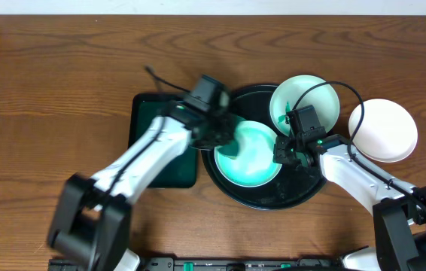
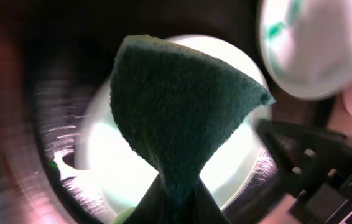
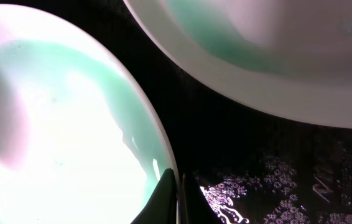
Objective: Clean dirty plates on tray and stack at the side
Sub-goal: 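Carry the sponge with the left gripper back over the green tray, then lower the sponge onto the green tray and open the left gripper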
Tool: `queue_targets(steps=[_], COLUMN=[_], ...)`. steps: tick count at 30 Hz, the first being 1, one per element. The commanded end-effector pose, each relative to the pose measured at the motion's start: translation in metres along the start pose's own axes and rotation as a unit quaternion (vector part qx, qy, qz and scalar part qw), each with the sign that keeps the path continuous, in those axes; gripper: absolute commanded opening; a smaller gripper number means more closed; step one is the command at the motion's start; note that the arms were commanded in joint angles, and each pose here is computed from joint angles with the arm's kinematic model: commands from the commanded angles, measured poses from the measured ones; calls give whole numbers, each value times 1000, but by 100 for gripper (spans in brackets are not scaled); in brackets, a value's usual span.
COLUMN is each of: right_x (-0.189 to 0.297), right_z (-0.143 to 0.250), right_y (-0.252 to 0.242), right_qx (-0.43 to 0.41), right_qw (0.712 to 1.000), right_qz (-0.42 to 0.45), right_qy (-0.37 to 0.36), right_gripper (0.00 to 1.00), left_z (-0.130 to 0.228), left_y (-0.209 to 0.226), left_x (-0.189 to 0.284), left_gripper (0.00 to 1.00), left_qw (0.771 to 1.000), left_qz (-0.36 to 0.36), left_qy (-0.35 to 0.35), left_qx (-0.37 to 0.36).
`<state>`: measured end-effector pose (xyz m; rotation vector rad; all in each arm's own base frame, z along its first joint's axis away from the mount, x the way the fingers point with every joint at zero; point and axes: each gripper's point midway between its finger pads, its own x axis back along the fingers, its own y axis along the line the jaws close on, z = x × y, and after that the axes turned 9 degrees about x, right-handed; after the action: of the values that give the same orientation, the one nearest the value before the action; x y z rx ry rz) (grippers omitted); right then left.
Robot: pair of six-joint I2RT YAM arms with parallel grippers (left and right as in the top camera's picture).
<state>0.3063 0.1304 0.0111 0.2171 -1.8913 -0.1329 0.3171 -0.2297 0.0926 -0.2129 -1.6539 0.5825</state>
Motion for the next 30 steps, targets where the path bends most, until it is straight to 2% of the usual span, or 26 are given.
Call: queue_targets(steps=[1,3,8,11,15,30], right_x=[0,0,0,0,0,0], right_z=[1,1,1,1,2,2], right_y=[9,9,9,8,9,10], right_qx=[11,11,11,11,13,13], right_qw=[1000,1000,1000,1000,1000,1000], right_qz=[-14,-14,-13,-13,-14,-14], right_qy=[0,0,0,0,1,1], right_gripper=[1,1,1,1,1,1], left_z=[-30,-37,-40,-45,-52,-41], left_y=[43,78,122,134,149,174], left_x=[38,60,76,81,88,63], left_gripper=[7,7,7,7,7,7], left_qw=[995,989,984,983,973,969], left_qz=[-71,-117,-163,-173,-216,-232], left_qy=[-71,-80,-64,-61,-81,-80], left_qx=[14,36,46,18,19,20])
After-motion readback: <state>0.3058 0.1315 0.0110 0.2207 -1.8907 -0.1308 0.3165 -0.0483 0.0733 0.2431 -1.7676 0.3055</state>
